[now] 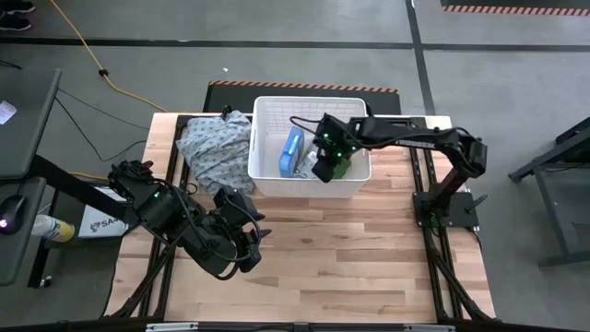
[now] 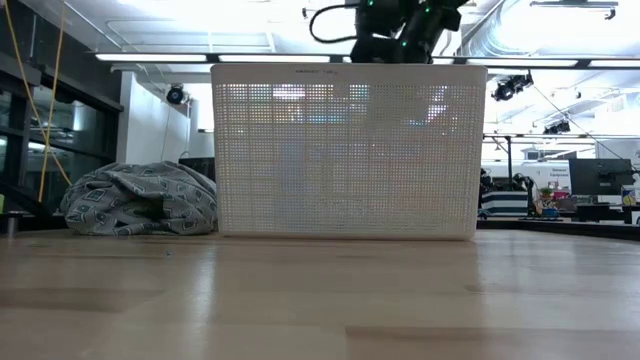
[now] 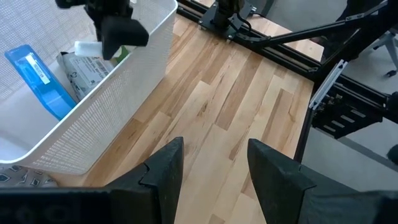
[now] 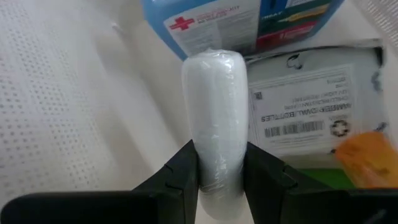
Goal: Pick & place medical supplies in basket/bin
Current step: Put the white gauze into the white bin
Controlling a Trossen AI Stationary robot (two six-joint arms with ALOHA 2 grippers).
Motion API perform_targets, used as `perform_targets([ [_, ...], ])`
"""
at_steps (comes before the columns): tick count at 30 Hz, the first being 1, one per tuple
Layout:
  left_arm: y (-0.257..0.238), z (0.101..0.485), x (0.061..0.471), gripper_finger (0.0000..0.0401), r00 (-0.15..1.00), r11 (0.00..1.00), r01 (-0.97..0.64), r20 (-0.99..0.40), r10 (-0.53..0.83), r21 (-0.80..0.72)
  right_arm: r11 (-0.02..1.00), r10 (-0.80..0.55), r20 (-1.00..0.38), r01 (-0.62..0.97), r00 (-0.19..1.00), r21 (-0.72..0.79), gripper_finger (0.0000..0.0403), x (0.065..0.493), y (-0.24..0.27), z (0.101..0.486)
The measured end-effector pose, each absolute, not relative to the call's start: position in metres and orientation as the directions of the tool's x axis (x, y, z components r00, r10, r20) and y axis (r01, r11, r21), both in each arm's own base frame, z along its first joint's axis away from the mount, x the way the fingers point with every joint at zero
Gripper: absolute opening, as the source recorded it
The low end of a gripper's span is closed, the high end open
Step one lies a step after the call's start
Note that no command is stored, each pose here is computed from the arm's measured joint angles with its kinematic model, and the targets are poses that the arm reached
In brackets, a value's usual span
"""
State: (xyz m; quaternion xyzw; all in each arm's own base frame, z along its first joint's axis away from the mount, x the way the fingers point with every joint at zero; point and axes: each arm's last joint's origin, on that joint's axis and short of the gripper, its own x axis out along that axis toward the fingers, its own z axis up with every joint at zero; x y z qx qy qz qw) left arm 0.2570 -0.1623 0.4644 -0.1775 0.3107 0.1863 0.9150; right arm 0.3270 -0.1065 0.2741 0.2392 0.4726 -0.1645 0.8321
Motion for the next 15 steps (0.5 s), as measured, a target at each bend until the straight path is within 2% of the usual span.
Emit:
perform_targets([
  [15, -0.162, 0.464, 0.257, 0.0211, 0.737, 0.867, -0.452, -0.635, 0.231, -0.209, 0.827, 0.035, -0.889, 0.486, 0.457, 0.283, 0.0099, 0.344, -0.122, 0.247],
])
